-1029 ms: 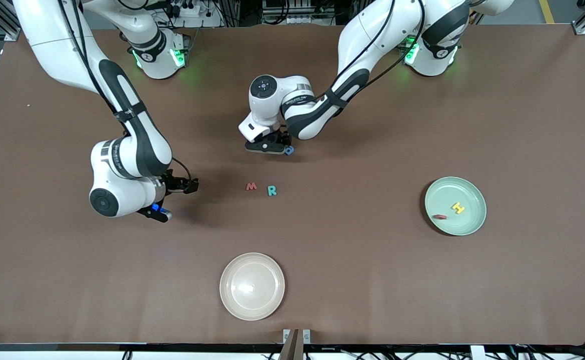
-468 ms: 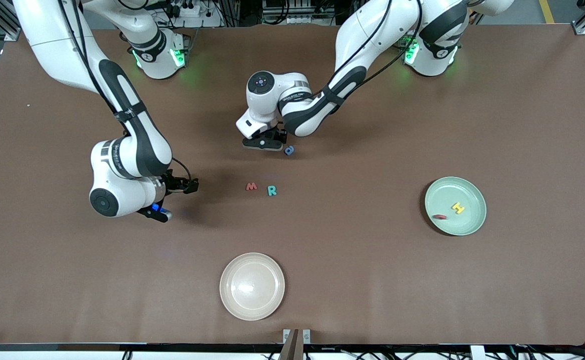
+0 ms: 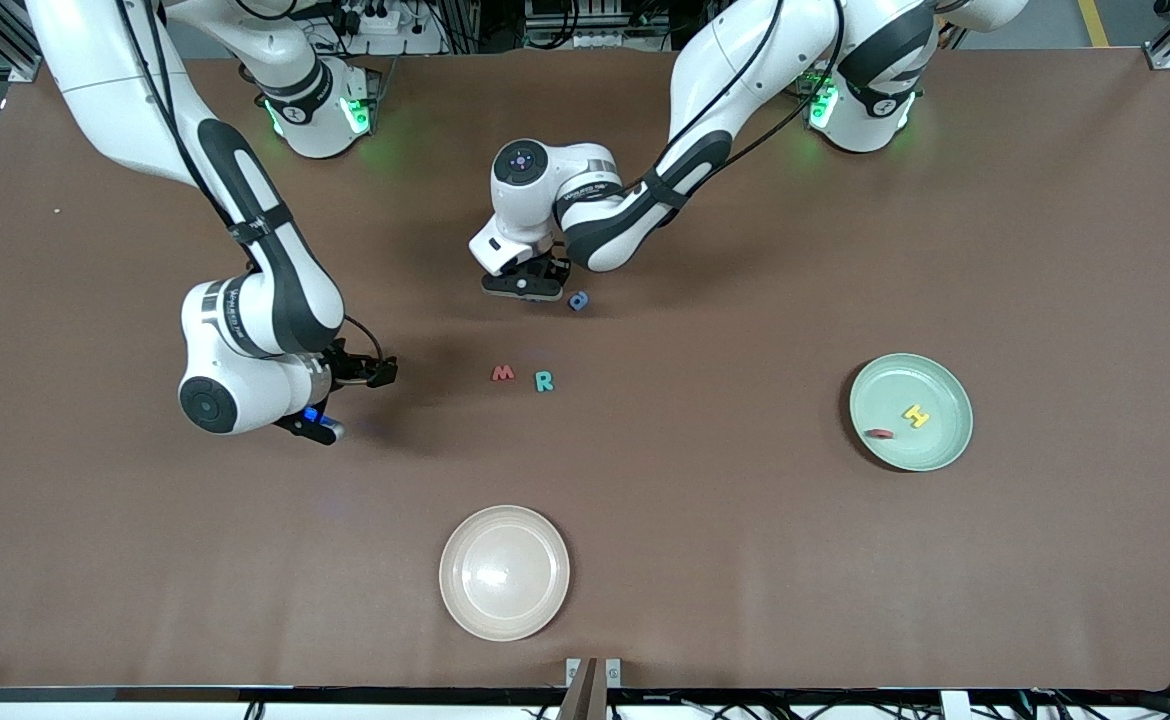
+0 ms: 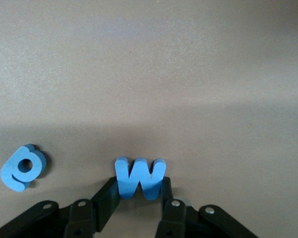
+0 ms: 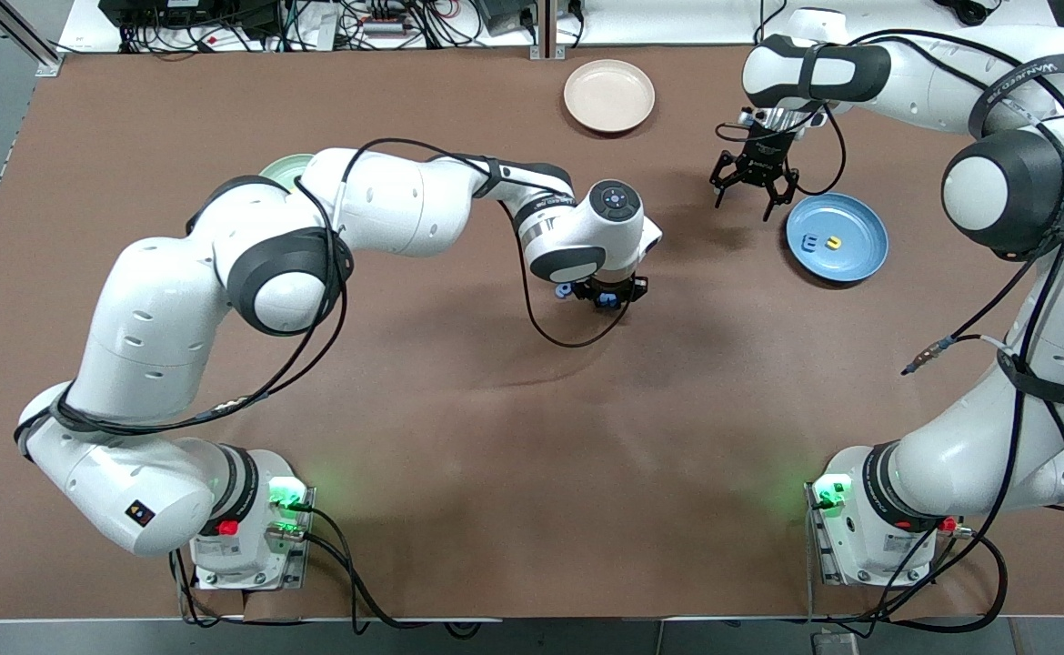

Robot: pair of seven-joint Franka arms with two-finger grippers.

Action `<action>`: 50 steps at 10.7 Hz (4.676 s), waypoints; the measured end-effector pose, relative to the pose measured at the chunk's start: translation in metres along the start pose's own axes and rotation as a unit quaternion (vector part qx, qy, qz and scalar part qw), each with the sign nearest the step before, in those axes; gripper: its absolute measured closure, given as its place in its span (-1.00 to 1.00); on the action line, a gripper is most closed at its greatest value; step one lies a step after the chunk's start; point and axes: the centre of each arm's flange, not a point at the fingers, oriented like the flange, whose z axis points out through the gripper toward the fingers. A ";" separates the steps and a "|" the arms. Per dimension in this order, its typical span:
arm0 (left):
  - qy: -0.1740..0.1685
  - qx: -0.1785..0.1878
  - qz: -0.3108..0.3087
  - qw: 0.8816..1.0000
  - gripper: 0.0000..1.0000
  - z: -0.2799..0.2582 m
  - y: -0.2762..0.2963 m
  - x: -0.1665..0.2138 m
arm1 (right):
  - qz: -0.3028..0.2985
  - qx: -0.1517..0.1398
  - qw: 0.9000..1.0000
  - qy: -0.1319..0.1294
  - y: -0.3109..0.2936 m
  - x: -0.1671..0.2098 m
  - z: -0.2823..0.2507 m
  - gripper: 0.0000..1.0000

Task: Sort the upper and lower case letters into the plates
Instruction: 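Lower the left gripper and grasp the blue m, then lift the blue m with the left gripper while the right gripper reaches the M, then carry the m to the green plate while the right gripper grasps the M, then drop the m on the green plate while the right gripper drops the M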

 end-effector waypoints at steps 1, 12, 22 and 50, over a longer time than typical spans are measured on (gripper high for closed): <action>0.000 0.000 0.000 1.000 0.21 0.000 0.000 0.000 | 0.000 0.000 1.000 0.000 0.000 0.000 0.000 -0.99; 0.005 -0.003 -0.044 0.999 0.24 -0.004 -0.002 0.009 | -0.039 0.006 0.998 0.052 -0.058 -0.023 -0.004 -0.96; -0.005 0.008 -0.190 0.982 0.24 -0.115 -0.101 0.137 | -0.003 0.016 0.997 0.082 -0.107 -0.040 0.026 -0.97; -0.131 0.045 -0.097 0.986 -0.20 -0.097 -0.609 0.269 | -0.069 0.009 0.978 0.196 -0.195 -0.083 0.090 0.24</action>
